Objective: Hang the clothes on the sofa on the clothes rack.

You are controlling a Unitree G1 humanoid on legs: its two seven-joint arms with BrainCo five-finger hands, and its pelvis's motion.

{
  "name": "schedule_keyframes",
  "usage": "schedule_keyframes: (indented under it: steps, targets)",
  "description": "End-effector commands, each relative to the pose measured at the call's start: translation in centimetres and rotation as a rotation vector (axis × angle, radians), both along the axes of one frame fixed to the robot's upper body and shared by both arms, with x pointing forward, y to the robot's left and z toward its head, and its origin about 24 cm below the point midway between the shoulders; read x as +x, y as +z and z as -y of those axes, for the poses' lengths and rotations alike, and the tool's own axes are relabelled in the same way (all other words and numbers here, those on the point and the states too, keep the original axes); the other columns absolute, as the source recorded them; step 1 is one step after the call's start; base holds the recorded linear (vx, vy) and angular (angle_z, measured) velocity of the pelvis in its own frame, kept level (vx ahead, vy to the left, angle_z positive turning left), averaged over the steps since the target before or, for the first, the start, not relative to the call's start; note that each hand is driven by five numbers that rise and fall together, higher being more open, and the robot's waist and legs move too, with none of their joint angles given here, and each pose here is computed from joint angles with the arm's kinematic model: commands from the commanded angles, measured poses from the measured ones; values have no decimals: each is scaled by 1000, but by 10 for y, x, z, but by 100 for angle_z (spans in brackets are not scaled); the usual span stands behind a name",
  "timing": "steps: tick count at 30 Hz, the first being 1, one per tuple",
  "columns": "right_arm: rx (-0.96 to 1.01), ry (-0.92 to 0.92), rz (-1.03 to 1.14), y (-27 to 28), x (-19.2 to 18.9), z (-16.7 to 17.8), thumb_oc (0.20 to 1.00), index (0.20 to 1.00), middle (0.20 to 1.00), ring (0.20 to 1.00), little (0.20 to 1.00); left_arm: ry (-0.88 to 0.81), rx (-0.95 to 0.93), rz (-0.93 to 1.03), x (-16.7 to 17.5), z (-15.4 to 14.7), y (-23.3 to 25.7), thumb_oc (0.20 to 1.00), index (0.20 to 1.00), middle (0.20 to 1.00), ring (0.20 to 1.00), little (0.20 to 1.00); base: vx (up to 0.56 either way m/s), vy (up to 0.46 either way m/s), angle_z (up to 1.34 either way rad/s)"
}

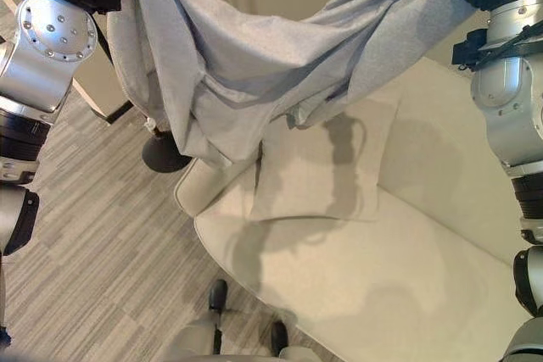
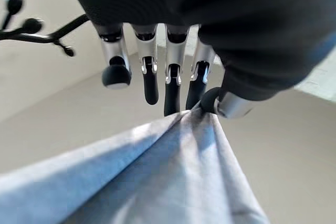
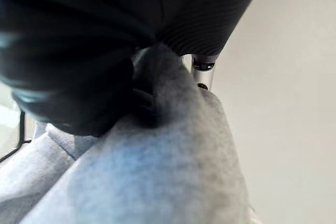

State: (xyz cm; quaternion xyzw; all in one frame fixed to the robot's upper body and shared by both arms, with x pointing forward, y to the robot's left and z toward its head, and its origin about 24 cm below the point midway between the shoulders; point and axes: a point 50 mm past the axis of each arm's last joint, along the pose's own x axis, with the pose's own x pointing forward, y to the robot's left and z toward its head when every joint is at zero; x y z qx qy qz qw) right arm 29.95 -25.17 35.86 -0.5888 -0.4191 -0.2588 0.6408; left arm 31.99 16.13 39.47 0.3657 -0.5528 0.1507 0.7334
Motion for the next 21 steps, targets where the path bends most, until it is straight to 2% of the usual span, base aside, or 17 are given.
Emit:
schedule_keyframes:
  steps: [1, 12, 17, 21]
  targets:
    - [6, 16, 133, 29, -15, 1, 200, 200, 200, 200, 200, -21, -73, 80, -8, -8, 16, 200, 200, 200, 200, 200, 31, 191, 16]
    - [25, -70, 205, 39, -31, 25, 200, 200, 200, 200, 200, -46, -111, 82, 0, 0, 19, 200, 200, 200, 200, 200, 87, 210, 38]
    - [5, -68, 200, 43, -29, 20, 200, 200, 200, 200, 200, -49, -94, 97, -1, 4, 17, 200, 200, 200, 200, 200, 271, 628, -25]
    - [12, -67, 205, 47, -25, 14, 200, 200, 200, 200, 200, -75, -84, 100, -3, 11, 17, 200, 200, 200, 200, 200, 88, 409, -16]
